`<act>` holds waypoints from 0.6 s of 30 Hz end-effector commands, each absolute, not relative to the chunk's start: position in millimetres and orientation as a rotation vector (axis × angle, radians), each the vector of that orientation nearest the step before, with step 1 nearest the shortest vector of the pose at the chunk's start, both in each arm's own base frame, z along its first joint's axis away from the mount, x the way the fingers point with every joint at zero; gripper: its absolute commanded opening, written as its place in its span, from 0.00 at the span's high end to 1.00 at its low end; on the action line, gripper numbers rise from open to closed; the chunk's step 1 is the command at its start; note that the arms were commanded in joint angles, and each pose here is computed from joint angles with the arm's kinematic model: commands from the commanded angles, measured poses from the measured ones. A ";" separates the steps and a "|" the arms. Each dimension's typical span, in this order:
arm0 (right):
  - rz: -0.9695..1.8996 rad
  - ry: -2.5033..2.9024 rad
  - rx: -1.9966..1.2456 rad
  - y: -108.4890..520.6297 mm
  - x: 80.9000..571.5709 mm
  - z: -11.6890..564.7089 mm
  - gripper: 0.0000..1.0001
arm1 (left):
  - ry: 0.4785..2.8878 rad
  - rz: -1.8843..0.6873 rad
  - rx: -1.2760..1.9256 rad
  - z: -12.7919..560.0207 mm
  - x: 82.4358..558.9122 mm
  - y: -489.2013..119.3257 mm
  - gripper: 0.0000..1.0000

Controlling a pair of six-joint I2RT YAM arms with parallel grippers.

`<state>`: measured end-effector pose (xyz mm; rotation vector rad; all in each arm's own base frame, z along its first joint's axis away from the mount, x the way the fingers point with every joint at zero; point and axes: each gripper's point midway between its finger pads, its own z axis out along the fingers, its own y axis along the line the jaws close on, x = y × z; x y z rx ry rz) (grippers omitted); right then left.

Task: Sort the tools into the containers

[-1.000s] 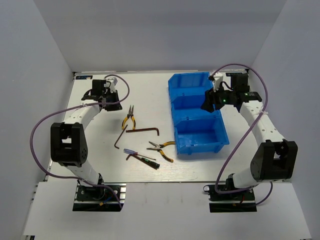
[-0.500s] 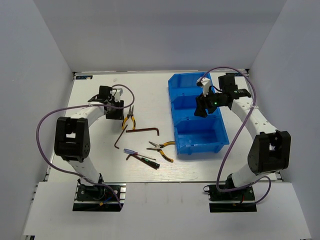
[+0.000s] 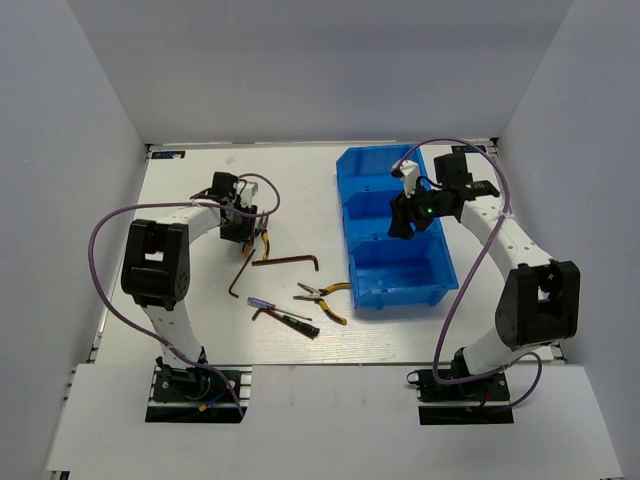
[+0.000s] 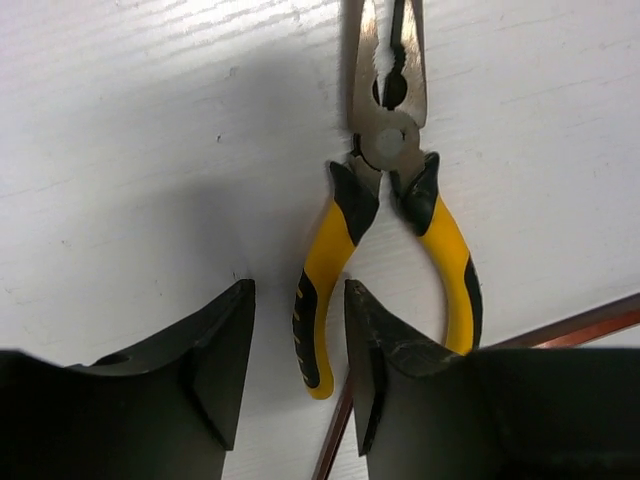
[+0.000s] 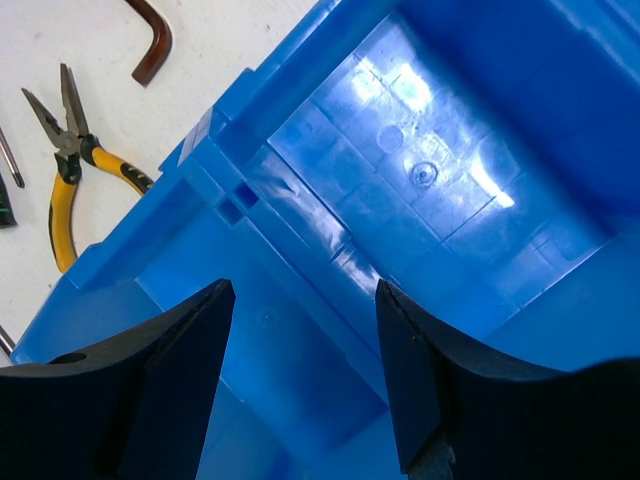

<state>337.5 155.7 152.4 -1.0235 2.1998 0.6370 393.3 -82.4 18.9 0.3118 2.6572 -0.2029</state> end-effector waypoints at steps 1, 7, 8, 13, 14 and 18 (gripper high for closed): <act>0.628 2.183 -1.031 156.1 333.1 157.7 0.35 | 2.680 -0.181 0.349 7.5 393.5 -86.8 0.51; 0.638 2.187 -1.019 156.0 332.0 157.3 0.35 | 2.739 -0.029 0.363 -13.5 386.9 -77.4 0.86; 0.632 2.192 -1.013 154.3 332.4 157.0 0.35 | 2.738 -0.014 0.361 -13.5 387.3 -75.6 0.90; 0.627 2.195 -1.022 153.1 330.1 155.5 0.36 | 2.607 -0.052 0.327 31.5 420.8 -89.5 1.00; 0.630 2.191 -1.024 153.5 330.3 156.3 0.39 | 2.563 -0.087 0.306 48.4 431.6 -95.9 1.00; 0.627 2.171 -1.056 153.9 330.7 155.2 0.93 | 2.268 -0.356 0.264 160.4 495.4 -148.0 1.00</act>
